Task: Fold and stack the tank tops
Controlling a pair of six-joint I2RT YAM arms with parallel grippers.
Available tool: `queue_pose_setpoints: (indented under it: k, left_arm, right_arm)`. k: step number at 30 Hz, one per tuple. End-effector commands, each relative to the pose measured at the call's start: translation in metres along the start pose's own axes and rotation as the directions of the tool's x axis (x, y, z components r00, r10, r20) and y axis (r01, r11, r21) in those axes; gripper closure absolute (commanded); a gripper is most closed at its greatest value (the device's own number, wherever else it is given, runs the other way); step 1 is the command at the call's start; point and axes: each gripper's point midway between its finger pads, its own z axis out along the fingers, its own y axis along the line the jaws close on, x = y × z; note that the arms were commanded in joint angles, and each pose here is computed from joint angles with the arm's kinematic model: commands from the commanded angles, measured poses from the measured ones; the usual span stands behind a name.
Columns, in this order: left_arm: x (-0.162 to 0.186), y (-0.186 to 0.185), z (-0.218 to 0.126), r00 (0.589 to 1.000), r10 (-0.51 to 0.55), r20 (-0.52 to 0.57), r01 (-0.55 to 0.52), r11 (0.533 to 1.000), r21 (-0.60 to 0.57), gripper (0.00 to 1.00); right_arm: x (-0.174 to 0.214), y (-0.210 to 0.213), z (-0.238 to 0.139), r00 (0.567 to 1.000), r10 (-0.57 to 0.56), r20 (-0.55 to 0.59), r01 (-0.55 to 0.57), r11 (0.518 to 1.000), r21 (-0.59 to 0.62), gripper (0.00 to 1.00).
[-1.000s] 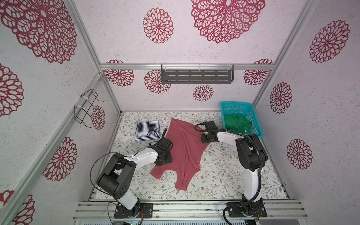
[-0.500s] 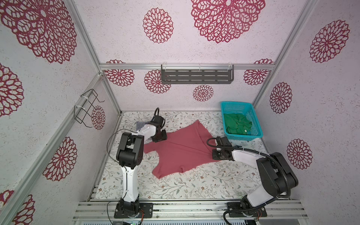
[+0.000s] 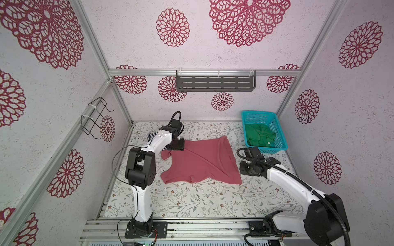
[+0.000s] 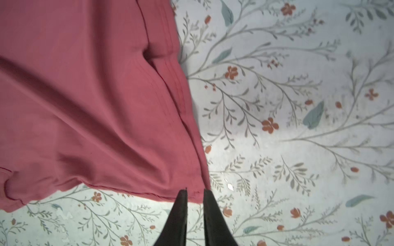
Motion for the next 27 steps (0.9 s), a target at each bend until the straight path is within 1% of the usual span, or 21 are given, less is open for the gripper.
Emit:
queue_pose_setpoints:
  k: [1, 3, 5, 8, 11, 14, 17, 20, 24, 27]
  left_arm:
    - [0.033, -0.037, 0.000, 1.000, 0.010, -0.014, -0.009, 0.998, 0.060, 0.41]
    - [0.052, -0.063, 0.013, 0.999, 0.000, -0.045, 0.005, 0.993, 0.115, 0.42]
    - [0.069, -0.083, 0.025, 0.997, -0.004, -0.080, 0.017, 0.988, 0.153, 0.42]
    - [0.097, -0.098, 0.040, 0.989, -0.014, -0.145, 0.039, 0.985, 0.171, 0.43]
    - [0.129, -0.103, 0.045, 0.979, -0.008, -0.203, 0.044, 0.984, 0.172, 0.44]
    - [0.166, -0.092, 0.045, 0.963, -0.009, -0.268, 0.051, 0.987, 0.150, 0.44]
    - [0.204, -0.066, 0.043, 0.936, -0.022, -0.351, 0.055, 0.995, 0.086, 0.45]
    - [0.236, -0.037, 0.036, 0.904, -0.071, -0.422, 0.088, 0.996, 0.019, 0.45]
    - [0.256, 0.002, 0.021, 0.881, -0.182, -0.437, 0.172, 0.983, -0.063, 0.45]
    - [0.258, 0.017, 0.004, 0.882, -0.222, -0.416, 0.204, 0.975, -0.088, 0.45]
  right_arm:
    - [-0.019, 0.015, 0.023, 0.998, -0.070, 0.011, 0.070, 0.997, -0.014, 0.82]
    - [-0.032, 0.026, 0.036, 0.995, -0.096, 0.016, 0.096, 0.994, -0.042, 0.78]
    - [-0.037, 0.039, 0.046, 0.993, -0.117, 0.008, 0.117, 0.988, -0.096, 0.71]
    - [-0.037, 0.049, 0.061, 0.992, -0.118, -0.035, 0.112, 0.984, -0.138, 0.69]
    - [-0.025, 0.043, 0.072, 0.992, -0.104, -0.078, 0.095, 0.989, -0.114, 0.71]
    - [-0.002, 0.027, 0.081, 0.989, -0.077, -0.125, 0.069, 0.995, -0.067, 0.75]
    - [0.029, 0.004, 0.089, 0.981, -0.039, -0.189, 0.040, 0.999, 0.002, 0.78]
    - [0.060, -0.022, 0.082, 0.970, -0.001, -0.245, 0.024, 0.996, 0.089, 0.81]
    - [0.101, -0.050, 0.062, 0.954, 0.072, -0.292, -0.029, 0.988, 0.151, 0.82]
    - [0.114, -0.067, 0.047, 0.947, 0.107, -0.304, -0.052, 0.982, 0.183, 0.82]
